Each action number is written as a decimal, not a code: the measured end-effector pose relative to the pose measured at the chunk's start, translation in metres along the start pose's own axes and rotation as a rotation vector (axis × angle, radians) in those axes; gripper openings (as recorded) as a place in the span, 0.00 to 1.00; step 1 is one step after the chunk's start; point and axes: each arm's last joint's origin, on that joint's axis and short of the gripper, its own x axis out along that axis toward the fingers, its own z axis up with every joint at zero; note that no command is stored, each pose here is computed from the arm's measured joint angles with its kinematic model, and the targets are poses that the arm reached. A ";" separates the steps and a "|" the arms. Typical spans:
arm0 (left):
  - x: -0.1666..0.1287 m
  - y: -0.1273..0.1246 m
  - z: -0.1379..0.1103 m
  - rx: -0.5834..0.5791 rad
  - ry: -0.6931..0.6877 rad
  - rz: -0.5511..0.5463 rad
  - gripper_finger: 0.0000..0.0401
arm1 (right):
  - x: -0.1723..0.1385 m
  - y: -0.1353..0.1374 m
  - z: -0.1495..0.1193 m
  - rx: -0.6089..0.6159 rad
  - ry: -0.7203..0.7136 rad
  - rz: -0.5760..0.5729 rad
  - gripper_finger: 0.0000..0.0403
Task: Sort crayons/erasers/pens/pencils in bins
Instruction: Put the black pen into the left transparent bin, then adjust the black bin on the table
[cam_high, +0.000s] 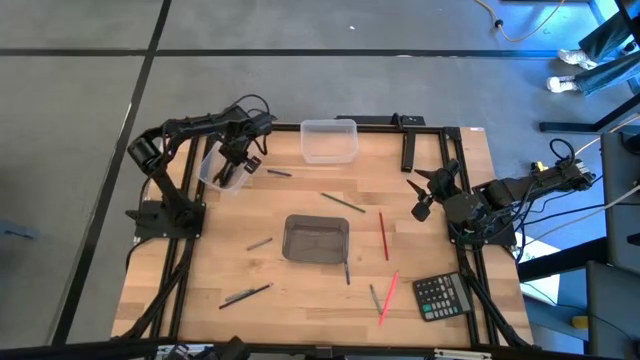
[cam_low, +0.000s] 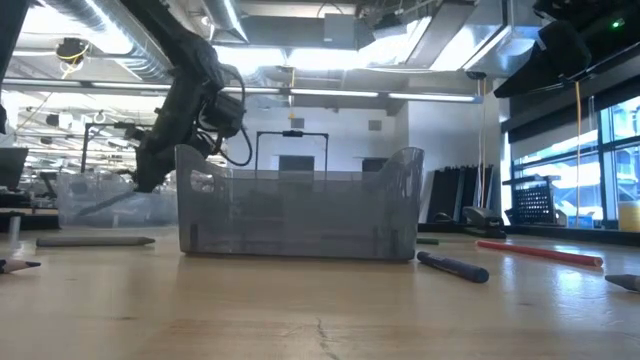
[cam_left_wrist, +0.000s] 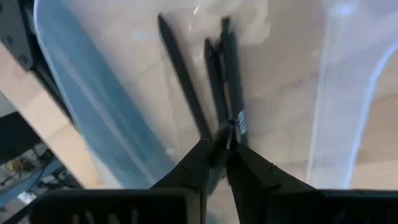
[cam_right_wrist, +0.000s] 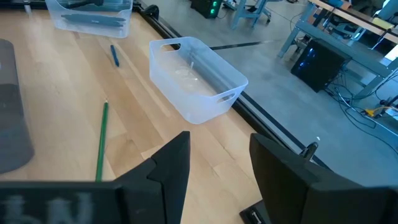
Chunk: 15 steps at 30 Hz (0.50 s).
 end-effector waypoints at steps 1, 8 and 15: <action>0.000 -0.001 0.001 -0.003 -0.014 -0.004 0.13 | 0.000 0.000 0.000 0.000 0.000 0.000 0.42; 0.000 -0.002 0.005 0.007 -0.050 -0.013 0.22 | 0.000 0.000 0.000 0.000 0.000 0.000 0.42; -0.009 -0.004 0.007 0.015 -0.069 -0.030 0.23 | 0.000 0.001 0.000 0.003 0.007 0.026 0.42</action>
